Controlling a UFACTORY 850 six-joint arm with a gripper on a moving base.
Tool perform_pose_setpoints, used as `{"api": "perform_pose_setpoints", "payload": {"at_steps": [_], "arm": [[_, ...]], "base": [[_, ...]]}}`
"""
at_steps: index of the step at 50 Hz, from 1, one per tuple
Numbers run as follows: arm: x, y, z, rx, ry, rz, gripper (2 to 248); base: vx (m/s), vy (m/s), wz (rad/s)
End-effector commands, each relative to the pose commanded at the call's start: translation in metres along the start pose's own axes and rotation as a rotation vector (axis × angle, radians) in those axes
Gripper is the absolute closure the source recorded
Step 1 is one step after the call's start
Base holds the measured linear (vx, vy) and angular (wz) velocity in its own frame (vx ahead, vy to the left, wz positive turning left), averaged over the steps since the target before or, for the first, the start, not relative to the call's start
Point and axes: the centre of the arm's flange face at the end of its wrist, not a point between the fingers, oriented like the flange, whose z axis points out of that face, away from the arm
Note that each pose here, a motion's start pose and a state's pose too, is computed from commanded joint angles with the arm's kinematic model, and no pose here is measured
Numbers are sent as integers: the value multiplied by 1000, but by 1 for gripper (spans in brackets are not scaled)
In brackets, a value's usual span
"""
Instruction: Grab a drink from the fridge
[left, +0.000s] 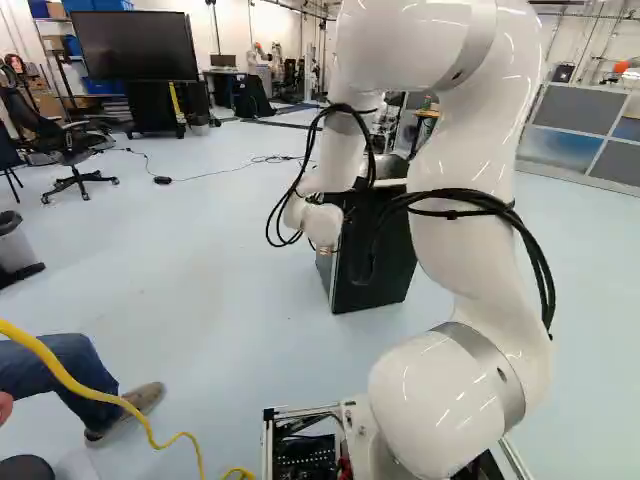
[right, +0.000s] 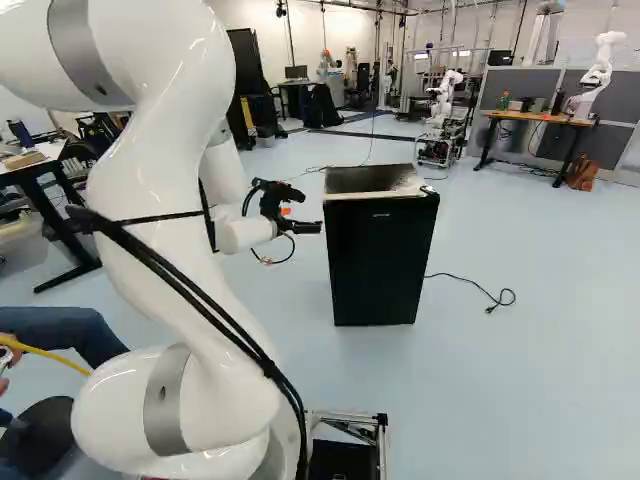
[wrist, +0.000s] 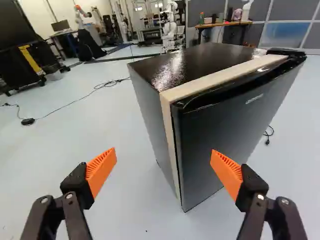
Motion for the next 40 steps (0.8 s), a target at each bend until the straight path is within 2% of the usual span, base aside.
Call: {"api": "perform_pose_setpoints", "payload": {"at_steps": [12,33,40], "arm": [[-7,-2,12,-76,31,33,3],[-3,-7,24,-203,112,105,3],[-2,-10,28,-221,129,118,3]], "base": [[0,0,0],[0,0,0],[0,0,0]]}}
